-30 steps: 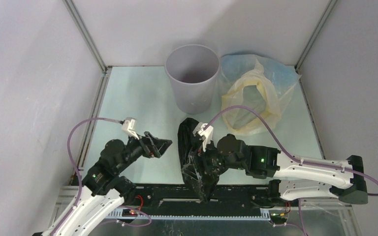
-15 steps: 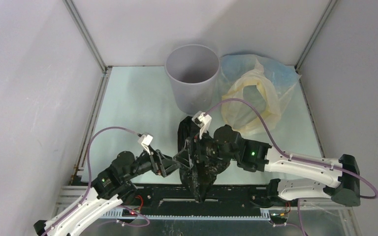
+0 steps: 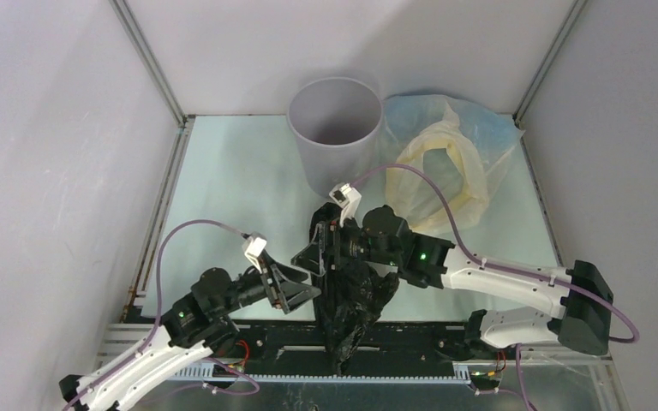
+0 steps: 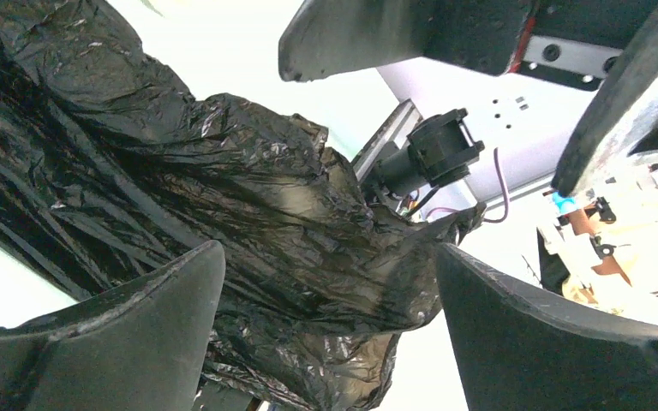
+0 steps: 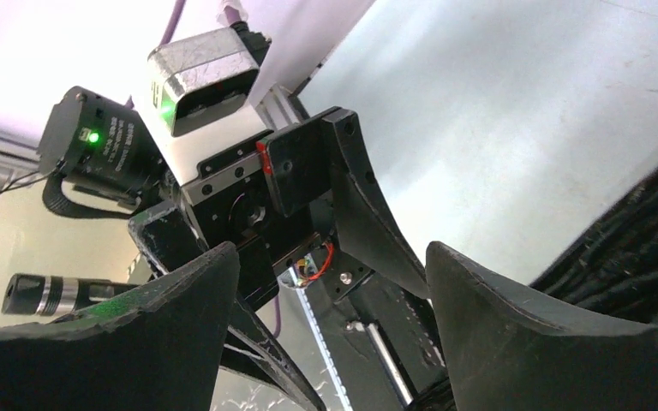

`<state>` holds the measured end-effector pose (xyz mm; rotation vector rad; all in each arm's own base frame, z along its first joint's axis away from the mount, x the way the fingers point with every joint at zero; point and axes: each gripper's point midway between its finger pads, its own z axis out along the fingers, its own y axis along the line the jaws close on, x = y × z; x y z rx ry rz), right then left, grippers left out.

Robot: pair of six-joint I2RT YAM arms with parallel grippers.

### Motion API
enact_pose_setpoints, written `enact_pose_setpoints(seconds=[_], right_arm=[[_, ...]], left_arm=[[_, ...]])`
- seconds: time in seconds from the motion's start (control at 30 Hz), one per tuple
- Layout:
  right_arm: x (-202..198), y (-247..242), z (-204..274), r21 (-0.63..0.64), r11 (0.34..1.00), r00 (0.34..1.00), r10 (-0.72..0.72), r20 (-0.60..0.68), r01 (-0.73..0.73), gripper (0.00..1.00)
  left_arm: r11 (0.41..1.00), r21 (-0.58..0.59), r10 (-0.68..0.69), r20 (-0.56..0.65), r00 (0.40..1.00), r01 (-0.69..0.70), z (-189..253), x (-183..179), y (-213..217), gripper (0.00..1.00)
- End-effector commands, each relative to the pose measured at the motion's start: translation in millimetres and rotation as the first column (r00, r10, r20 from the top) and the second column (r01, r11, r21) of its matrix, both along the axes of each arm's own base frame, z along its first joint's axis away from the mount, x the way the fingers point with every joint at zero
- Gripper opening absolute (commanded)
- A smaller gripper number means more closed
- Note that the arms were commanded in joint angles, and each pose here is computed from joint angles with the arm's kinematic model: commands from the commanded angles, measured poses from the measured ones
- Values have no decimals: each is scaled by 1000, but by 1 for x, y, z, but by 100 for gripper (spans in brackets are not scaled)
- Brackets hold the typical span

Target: Put the trash bags into the trash bin

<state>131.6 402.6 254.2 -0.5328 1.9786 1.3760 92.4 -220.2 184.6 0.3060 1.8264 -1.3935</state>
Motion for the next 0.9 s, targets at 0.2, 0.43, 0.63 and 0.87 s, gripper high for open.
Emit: enact_pose_setpoints(seconds=[0.2, 0.43, 0.63, 0.87], right_arm=[[44, -91, -42, -292, 887, 934, -340, 113, 358, 82], [63, -125, -87, -378, 840, 920, -374, 114, 389, 81], [92, -115, -94, -393, 857, 942, -318, 107, 334, 76], [121, -99, -133, -450, 840, 946, -324, 32, 303, 72]], left_arm=[[990, 136, -26, -54, 998, 34, -24, 0, -24, 100], [945, 295, 188, -131, 973, -143, -63, 24, -9, 100], [921, 323, 278, -161, 947, -216, -72, 36, -5, 91], [949, 251, 256, -264, 930, -190, -87, 45, -10, 85]])
